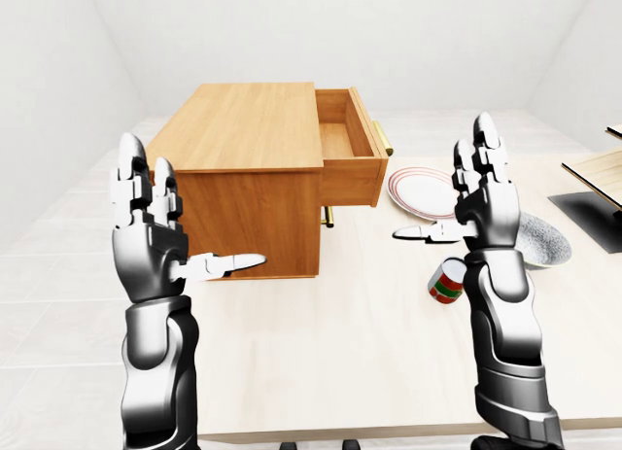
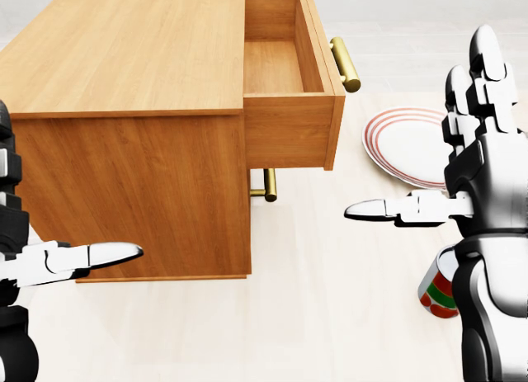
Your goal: Close the top drawer of the cabinet.
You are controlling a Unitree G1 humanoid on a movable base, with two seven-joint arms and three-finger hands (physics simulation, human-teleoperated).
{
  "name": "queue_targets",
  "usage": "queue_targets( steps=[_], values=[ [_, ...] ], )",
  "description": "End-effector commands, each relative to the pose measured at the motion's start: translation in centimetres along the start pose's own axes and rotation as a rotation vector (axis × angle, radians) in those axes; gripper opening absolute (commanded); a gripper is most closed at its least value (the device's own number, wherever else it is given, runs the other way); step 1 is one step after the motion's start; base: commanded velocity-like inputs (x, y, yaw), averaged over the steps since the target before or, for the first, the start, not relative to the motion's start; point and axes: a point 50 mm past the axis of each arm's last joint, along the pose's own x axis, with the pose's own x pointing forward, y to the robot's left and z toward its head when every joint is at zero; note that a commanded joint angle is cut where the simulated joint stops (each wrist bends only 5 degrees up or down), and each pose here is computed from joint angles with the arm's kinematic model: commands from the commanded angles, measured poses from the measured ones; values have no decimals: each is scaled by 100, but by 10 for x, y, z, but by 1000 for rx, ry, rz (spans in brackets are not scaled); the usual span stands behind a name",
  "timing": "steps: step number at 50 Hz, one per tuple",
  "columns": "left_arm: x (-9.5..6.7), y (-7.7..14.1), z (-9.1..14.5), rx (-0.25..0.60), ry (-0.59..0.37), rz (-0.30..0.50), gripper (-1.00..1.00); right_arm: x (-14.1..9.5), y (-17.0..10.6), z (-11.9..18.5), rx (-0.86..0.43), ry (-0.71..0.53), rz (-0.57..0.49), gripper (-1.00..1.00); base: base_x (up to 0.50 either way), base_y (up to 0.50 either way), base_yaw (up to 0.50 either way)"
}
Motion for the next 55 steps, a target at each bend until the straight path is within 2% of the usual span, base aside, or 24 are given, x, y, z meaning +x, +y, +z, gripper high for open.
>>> queue_targets(
  steps=[1, 20, 38, 55],
  values=[
    [0, -1, -1, 5, 2, -3, 100, 8, 5, -11, 8, 45, 20, 100, 0, 0, 0],
    [-1, -1, 1, 6, -2, -3, 100, 19, 17, -25, 30, 102, 48, 100, 0, 0, 0],
    [-2, -1, -2, 2, 11, -5, 100, 30, 42, -40, 72, 165, 116, 100, 0, 0, 0],
    [-2, -2, -1, 2, 5, -7, 100, 38, 57, -40, 90, 172, 155, 100, 0, 0, 0]
  ],
)
